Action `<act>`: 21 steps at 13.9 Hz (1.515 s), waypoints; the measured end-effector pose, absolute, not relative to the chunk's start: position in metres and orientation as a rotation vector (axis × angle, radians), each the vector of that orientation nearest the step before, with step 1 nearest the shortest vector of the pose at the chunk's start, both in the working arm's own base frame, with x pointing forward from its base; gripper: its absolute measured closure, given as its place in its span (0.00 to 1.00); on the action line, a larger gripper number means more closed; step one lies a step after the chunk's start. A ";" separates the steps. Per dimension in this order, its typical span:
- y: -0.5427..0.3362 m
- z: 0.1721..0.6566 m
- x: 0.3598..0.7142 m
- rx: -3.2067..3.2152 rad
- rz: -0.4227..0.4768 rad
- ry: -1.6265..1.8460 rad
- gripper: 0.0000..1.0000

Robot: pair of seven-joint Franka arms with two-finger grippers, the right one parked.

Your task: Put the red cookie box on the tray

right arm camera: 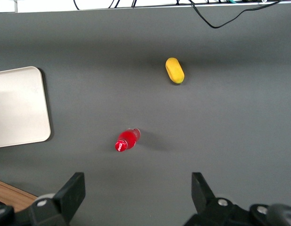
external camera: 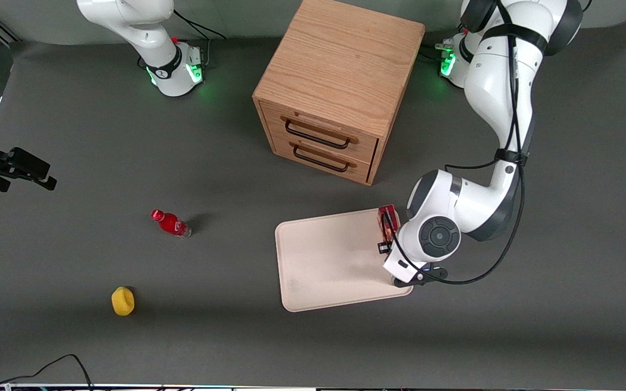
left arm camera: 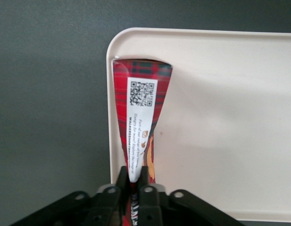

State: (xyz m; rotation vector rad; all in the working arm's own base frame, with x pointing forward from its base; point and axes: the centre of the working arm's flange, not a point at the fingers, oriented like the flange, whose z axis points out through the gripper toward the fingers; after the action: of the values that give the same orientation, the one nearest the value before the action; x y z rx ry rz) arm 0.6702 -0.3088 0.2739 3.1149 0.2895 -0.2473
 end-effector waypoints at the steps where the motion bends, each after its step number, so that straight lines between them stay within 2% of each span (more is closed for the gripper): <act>1: -0.308 0.275 0.671 3.121 -0.240 0.287 0.69; 3: -0.306 0.281 0.674 3.124 -0.224 0.291 0.47; 5: -0.299 0.298 0.676 3.135 -0.246 0.304 0.25; 7: -0.278 0.334 0.677 3.147 -0.282 0.343 0.06; 8: -0.258 0.362 0.679 3.150 -0.297 0.362 0.00; 11: -0.168 0.447 0.671 3.152 -0.381 0.243 0.00; 13: -0.116 0.482 0.662 3.150 -0.393 0.210 0.00; 16: -0.061 0.507 0.645 3.174 -0.370 0.196 0.00; 18: -0.002 0.528 0.626 3.156 -0.342 0.060 0.00; 21: 0.055 0.568 0.596 3.145 -0.270 -0.026 0.00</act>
State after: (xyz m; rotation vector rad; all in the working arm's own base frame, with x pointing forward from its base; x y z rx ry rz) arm 0.5959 0.0549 0.5675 3.1448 -0.0256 -0.2702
